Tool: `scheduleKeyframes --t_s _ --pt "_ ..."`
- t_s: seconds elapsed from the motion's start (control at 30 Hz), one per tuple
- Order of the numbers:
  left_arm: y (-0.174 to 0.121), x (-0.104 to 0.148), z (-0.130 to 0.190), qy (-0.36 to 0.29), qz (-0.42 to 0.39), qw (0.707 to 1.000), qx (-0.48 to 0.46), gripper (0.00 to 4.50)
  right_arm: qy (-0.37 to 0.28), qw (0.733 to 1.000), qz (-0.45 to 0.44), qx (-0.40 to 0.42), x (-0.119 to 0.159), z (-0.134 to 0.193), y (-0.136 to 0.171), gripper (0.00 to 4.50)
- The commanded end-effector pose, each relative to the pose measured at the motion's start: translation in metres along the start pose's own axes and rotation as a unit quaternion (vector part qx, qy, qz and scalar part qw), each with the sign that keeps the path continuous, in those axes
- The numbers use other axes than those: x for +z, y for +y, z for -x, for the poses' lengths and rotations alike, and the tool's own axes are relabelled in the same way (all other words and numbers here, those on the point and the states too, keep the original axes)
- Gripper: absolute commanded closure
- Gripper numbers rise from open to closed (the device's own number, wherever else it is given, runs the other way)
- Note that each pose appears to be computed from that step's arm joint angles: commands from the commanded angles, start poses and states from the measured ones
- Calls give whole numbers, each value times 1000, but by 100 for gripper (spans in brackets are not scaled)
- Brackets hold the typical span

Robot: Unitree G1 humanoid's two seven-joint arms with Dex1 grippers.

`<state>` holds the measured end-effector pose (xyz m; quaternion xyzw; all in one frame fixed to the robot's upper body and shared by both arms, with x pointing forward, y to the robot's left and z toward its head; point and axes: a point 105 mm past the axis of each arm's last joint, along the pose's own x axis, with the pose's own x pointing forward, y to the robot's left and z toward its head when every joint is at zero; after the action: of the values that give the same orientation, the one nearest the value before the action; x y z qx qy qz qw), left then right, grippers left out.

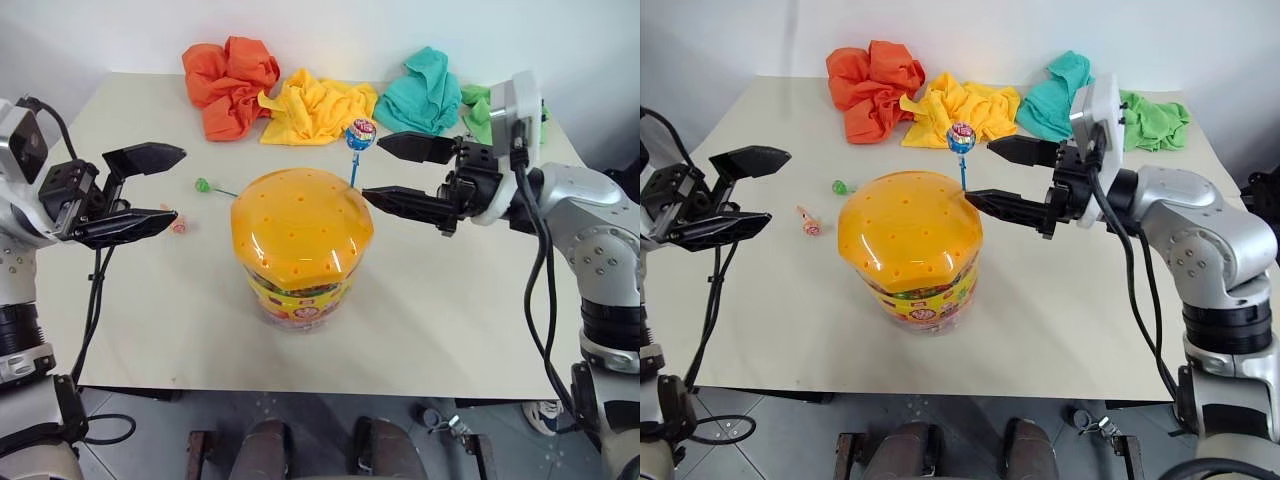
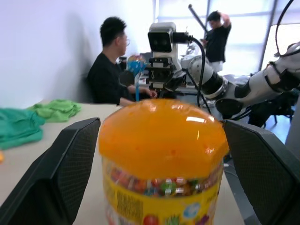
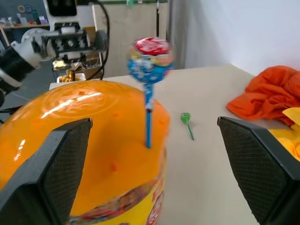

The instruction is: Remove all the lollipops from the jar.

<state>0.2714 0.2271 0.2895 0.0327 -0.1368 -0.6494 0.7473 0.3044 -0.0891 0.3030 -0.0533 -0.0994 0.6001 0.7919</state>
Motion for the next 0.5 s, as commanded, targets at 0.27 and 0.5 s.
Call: scheduleKeyframes --t_s 0.27,0.5 --pt "-17 8 12 1 -32 999 -1 0 -9 998 18 60 14 -15 -3 40" --pt "-21 9 13 1 -35 999 5 0 -6 997 21 70 17 -23 -6 258"
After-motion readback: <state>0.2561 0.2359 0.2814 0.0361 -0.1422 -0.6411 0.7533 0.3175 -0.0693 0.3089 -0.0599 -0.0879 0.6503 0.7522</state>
